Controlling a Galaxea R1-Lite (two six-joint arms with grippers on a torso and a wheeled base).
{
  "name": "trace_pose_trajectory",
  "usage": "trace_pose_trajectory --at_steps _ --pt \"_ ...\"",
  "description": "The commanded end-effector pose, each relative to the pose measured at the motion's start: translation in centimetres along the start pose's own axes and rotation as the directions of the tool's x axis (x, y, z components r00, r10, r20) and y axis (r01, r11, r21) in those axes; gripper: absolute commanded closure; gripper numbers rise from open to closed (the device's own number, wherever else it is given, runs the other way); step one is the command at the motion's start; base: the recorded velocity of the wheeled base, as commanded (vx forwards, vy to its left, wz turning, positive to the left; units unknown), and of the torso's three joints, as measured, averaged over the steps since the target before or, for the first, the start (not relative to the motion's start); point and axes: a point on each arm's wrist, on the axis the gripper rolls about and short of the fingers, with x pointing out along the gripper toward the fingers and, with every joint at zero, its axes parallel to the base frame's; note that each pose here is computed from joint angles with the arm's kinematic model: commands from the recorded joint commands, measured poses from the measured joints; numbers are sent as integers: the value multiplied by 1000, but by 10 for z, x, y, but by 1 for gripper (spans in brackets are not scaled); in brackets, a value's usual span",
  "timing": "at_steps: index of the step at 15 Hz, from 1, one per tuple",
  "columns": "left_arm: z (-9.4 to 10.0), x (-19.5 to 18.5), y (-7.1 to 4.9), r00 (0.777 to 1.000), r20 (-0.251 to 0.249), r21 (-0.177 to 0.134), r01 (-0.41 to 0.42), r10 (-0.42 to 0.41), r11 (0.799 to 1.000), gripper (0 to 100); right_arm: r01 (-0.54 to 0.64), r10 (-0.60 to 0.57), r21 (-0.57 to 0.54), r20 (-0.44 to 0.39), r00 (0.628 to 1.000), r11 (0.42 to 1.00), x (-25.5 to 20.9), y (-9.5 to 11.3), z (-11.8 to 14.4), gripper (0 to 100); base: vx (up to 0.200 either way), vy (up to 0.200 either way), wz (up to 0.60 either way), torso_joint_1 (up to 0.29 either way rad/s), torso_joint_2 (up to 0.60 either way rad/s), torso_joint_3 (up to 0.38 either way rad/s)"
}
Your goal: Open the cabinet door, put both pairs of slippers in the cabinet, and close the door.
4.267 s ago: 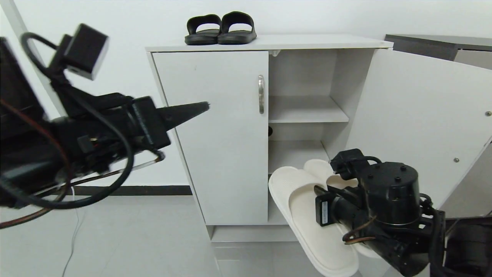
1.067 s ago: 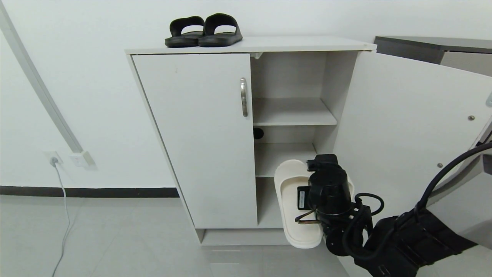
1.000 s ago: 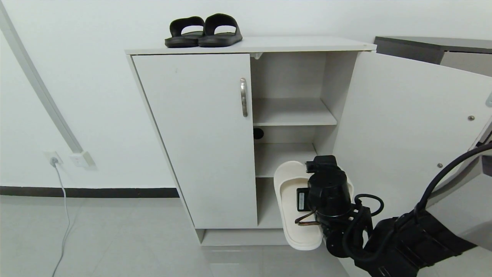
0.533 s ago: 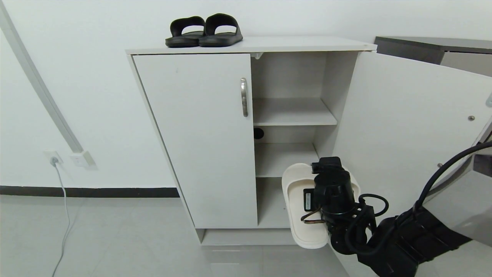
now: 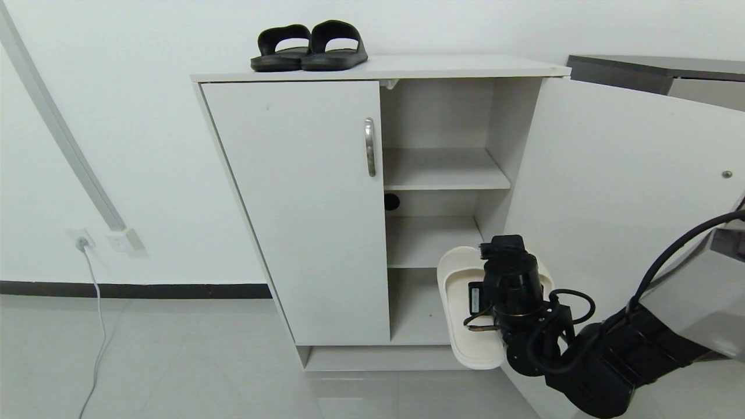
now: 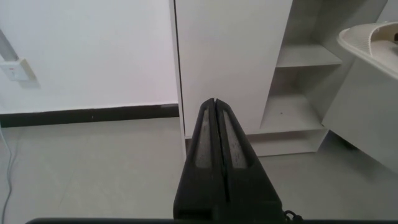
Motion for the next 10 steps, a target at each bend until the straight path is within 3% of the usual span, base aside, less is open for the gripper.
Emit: trace_pose_trajectory --at_steps 1,7,10 --pt "0 0 0 1000 -3 0 0 0 1000 100 5 -5 1 -1 1000 1000 1 -1 0 100 0 0 0 0 0 0" --pt "0 0 0 1000 -1 0 0 0 1000 100 1 -1 4 1 1000 1000 1 -1 0 100 0 0 0 0 0 0" --pt "0 0 0 1000 -1 0 0 0 1000 100 -131 131 14 8 991 991 -13 18 -1 100 0 0 0 0 0 0"
